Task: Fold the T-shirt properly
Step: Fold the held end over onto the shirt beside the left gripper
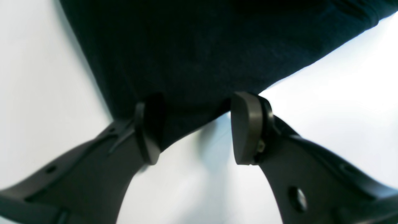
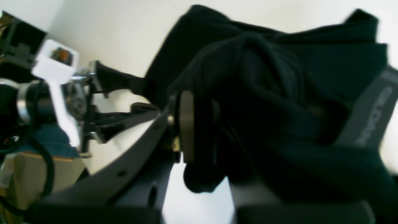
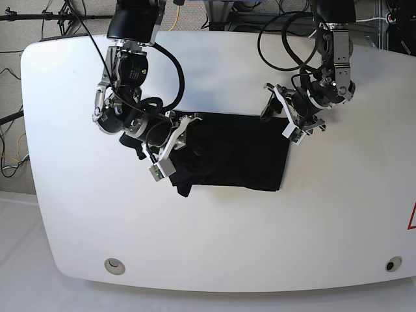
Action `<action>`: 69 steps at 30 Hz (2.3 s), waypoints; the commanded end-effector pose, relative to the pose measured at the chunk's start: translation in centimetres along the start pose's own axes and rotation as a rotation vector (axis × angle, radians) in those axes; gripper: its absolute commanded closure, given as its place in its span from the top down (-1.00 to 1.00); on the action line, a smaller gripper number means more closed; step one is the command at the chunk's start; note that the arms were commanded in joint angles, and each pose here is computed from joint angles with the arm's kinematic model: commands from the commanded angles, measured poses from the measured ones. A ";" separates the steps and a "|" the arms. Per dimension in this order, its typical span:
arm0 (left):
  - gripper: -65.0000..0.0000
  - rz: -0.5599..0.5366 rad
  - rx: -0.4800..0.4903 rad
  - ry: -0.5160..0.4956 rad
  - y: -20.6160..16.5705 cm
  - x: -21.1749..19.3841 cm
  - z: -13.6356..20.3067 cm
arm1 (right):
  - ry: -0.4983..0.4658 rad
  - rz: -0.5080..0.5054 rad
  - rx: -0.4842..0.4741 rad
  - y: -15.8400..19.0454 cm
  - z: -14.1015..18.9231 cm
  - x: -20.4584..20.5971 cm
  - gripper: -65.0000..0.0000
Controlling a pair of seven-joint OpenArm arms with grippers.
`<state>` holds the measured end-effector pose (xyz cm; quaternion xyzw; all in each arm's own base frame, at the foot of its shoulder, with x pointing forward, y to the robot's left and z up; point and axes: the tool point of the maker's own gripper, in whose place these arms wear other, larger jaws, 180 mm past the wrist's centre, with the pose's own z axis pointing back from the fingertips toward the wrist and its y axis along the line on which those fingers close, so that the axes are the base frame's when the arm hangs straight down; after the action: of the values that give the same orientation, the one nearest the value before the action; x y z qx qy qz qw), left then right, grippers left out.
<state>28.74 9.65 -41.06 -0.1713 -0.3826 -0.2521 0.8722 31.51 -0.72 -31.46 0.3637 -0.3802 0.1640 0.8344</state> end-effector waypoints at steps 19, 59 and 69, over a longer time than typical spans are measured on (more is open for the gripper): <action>-0.01 -0.021 0.013 -0.019 0.7 1.1 0.1 | -0.031 0.128 0.208 7.8 -3.1 2.1 -1.00; 0.00 -0.031 0.016 -0.038 0.9 1.9 0.2 | -0.010 0.029 0.253 9.1 -7.0 1.2 -0.96; 0.00 -0.037 0.020 -0.049 1.0 2.3 0.3 | -0.005 0.035 0.253 9.2 -7.2 1.2 -0.70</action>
<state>29.42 10.00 -40.76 -0.1604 -0.3846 -0.2576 0.8718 30.21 10.08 -31.44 0.4430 -0.3379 0.2218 0.8003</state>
